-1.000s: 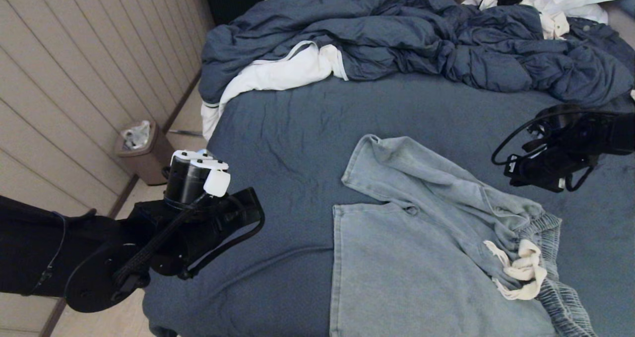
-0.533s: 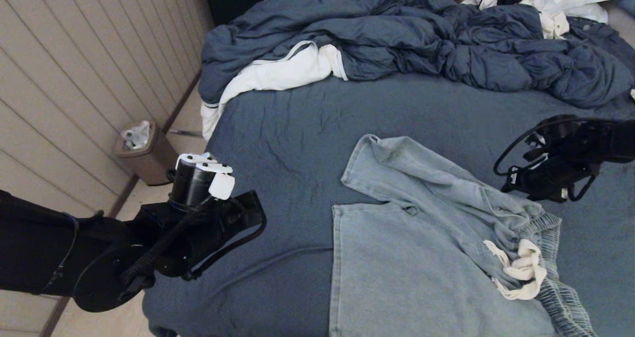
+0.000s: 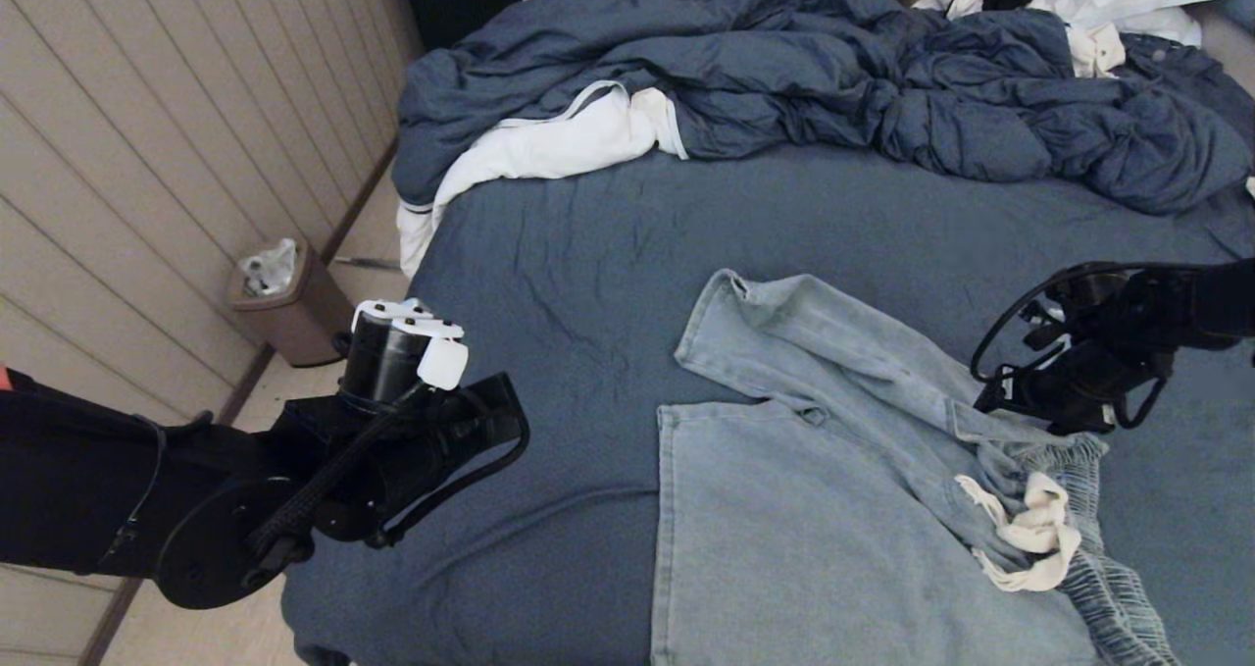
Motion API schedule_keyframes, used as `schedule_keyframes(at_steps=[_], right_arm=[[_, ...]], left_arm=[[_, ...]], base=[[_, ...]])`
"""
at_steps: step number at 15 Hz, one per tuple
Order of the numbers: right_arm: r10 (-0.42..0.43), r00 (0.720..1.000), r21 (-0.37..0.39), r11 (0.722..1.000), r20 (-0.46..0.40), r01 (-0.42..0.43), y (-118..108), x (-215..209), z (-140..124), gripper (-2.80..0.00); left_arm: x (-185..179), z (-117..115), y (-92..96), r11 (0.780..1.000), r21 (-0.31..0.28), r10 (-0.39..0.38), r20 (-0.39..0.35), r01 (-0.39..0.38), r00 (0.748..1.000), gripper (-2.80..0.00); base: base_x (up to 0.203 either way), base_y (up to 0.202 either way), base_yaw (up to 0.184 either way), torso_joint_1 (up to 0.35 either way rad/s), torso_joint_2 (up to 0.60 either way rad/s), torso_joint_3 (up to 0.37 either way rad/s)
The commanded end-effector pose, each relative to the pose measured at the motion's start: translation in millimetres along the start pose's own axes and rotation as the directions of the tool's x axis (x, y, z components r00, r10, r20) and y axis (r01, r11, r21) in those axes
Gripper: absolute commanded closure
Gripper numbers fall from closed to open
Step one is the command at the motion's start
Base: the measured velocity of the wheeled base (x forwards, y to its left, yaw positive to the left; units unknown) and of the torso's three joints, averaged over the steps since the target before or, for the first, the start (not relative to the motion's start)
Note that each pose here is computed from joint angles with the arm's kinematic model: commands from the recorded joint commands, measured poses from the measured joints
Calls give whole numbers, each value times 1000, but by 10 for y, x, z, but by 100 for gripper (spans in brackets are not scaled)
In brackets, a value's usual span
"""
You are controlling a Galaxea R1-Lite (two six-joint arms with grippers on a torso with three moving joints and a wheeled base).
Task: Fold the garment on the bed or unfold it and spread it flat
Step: Unford the blue shorts
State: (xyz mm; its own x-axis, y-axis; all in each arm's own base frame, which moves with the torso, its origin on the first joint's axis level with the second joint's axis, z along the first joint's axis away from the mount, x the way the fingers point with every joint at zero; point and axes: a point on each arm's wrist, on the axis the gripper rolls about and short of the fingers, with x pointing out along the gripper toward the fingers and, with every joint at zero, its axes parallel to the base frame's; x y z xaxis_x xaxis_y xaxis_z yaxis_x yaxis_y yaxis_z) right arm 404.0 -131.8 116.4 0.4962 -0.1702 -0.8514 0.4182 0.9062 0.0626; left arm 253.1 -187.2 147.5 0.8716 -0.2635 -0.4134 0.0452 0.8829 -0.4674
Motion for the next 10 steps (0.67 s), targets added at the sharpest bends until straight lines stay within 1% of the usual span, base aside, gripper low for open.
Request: schedule_keyframes(at_steps=[1,4,6,10], right_arm=[[-4,1000,3,1000,-18,4,-4,220,-3,0],[-3,1000,5,1000,-9,3,2,304,35,0],[7,999,13,1000,32,-7,14,228,119,0],[20,987,51,998,160,-29,45,16,398,0]], left_arm=[[32,-26,4,1000,0,6,-6,-6,1000,0],[75,-60,14,1000,5,15,-17,-15,1000,0],[90,-74,19,1000,7,18,-21,-18,1000,0],[137,-122,12,1000,7,16,-26,-16,1000,0]], base=[[0,0,0,0,0,0],[0,0,0,0,0,0],[0,0,0,0,0,0],[0,0,0,0,0,0]])
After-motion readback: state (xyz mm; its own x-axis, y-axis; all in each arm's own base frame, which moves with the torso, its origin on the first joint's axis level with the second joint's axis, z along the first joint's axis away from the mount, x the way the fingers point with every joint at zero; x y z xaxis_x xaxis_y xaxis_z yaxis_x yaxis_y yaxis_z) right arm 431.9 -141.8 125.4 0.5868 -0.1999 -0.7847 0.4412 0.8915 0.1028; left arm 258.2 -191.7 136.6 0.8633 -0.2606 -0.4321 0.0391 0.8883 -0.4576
